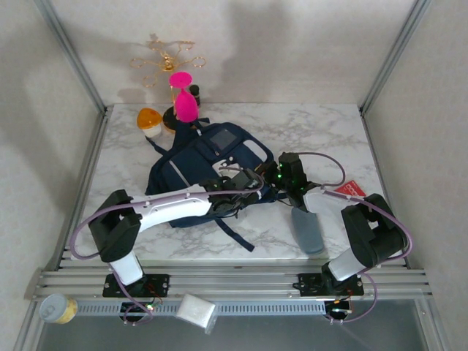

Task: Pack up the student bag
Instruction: Rotate the student bag at the center of the table, then unzip the student bag at the center of the table.

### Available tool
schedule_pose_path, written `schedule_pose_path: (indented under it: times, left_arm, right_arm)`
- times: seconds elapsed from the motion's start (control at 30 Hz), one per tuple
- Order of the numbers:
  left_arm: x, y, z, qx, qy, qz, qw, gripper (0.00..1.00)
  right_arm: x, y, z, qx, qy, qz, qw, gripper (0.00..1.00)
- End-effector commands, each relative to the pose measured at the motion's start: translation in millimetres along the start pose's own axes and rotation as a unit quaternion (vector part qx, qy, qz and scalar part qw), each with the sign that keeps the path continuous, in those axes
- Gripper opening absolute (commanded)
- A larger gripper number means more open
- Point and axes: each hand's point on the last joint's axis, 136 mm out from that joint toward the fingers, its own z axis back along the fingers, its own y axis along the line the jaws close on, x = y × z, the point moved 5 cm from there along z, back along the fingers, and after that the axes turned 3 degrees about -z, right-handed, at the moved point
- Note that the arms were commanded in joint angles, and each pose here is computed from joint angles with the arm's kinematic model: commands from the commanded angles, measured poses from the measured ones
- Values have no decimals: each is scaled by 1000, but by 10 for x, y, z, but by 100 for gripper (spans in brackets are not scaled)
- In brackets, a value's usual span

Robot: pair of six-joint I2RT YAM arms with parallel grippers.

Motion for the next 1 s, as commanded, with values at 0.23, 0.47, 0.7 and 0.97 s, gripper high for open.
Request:
schedule_pose_path:
  times: [0.23,0.47,0.7,0.97]
  left_arm:
    - [-11,418,46,152,-57,68,984,52]
    - [-43,505,43,184,-61,62,979,51]
    - [-40,603,115,212,-79,59,972,49]
    - [61,606,276,216,-105,63,969,50]
  right_arm:
    - [-135,195,-6,60,32,9,998,0]
    - [-159,197,-26,65,36,13,997,0]
    - [-167,178,-53,64,38,14,997,0]
    - [-180,150,-79,62,41,16,997,0]
